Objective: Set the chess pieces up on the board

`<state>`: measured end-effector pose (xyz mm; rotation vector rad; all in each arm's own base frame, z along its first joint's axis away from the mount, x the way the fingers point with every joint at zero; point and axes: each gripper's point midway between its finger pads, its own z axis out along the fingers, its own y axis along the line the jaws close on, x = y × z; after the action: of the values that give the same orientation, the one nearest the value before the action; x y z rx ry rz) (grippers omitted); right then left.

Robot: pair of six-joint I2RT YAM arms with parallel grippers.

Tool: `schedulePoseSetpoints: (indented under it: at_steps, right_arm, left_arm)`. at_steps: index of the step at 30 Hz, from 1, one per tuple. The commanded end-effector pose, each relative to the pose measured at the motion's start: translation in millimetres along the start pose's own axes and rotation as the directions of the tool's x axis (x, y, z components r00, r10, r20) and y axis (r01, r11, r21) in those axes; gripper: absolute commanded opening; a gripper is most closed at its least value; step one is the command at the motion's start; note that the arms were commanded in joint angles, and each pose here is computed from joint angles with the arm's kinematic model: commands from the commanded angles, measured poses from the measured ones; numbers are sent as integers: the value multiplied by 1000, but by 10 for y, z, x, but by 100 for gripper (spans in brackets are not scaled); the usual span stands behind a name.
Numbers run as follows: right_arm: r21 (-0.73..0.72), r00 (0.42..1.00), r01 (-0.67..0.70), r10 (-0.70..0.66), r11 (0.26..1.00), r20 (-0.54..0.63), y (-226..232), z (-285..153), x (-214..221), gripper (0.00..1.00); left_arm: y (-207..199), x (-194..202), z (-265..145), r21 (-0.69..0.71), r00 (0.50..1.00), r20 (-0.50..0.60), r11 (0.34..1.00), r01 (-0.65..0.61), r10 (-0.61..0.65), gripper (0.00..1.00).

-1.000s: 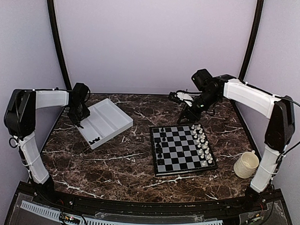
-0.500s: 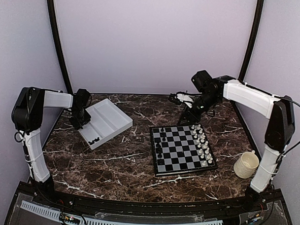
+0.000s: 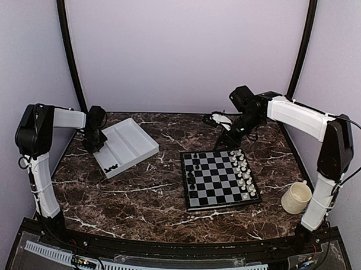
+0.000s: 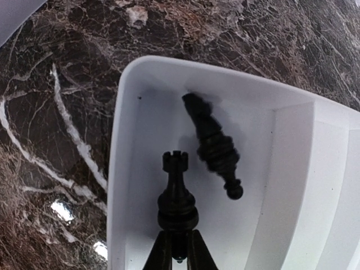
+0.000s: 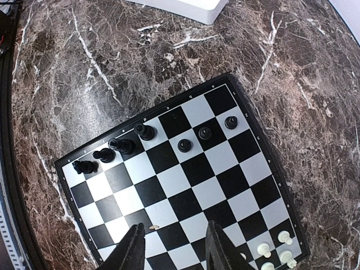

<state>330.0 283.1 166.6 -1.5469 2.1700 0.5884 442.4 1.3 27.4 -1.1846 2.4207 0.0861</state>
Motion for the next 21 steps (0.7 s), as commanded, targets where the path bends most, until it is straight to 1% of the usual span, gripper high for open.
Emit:
schedulePoseSetpoints:
  at_steps: [1,4,6,7,8,11,13,15,16,17,18,19,20,21]
  right_arm:
    - [2,1000,-6,6,1000,-6,-5,35,-9,38]
    - [16,1000,1,0,1000,-9,-29,-3,-30,38]
    - [23,1000,5,-5,1000,-3,-41,-39,-63,37]
    - [23,1000,8,-8,1000,3,-43,-53,-91,37]
    - [21,1000,11,-11,1000,9,-42,-65,-114,37]
    - [9,999,13,-13,1000,30,-34,-104,-204,38]
    - [-7,999,12,-11,1000,38,-23,-114,-249,38]
    - [-30,999,10,-9,999,49,0,-120,-305,38]
    - [-38,998,9,-7,999,57,7,-127,-335,38]
    - [-48,998,8,-5,999,63,18,-135,-359,38]
    - [-58,997,10,-6,998,71,33,-144,-382,37]
    - [-67,997,16,-11,998,83,47,-158,-414,38]
    - [-74,995,19,-12,997,94,57,-174,-441,38]
    - [-82,994,26,-17,996,107,75,-185,-472,37]
  left_arm:
    - [-63,44,-167,54,994,-57,995,-86,89,6]
    - [-104,121,-390,132,985,-85,982,-137,149,4]
    - [-155,169,-527,197,969,-85,957,-213,233,3]
    - [-164,181,-572,212,963,-83,949,-235,257,2]
    - [-192,213,-670,244,953,-83,934,-262,290,2]
    - [-176,256,-838,270,920,-61,893,-359,388,2]
    - [-137,298,-926,288,905,-60,875,-388,421,2]
    - [-170,391,-1053,358,884,-62,837,-413,463,1]
    - [-157,437,-1062,372,871,-61,821,-433,487,1]
    - [-180,472,-1136,407,863,-56,801,-439,502,1]
    - [-197,523,-1150,436,841,-37,766,-473,540,1]
    - [-260,583,-1256,497,826,-21,723,-480,563,1]
    - [-312,651,-1281,533,795,25,665,-523,606,1]
    - [-389,731,-1435,601,773,60,596,-533,631,1]
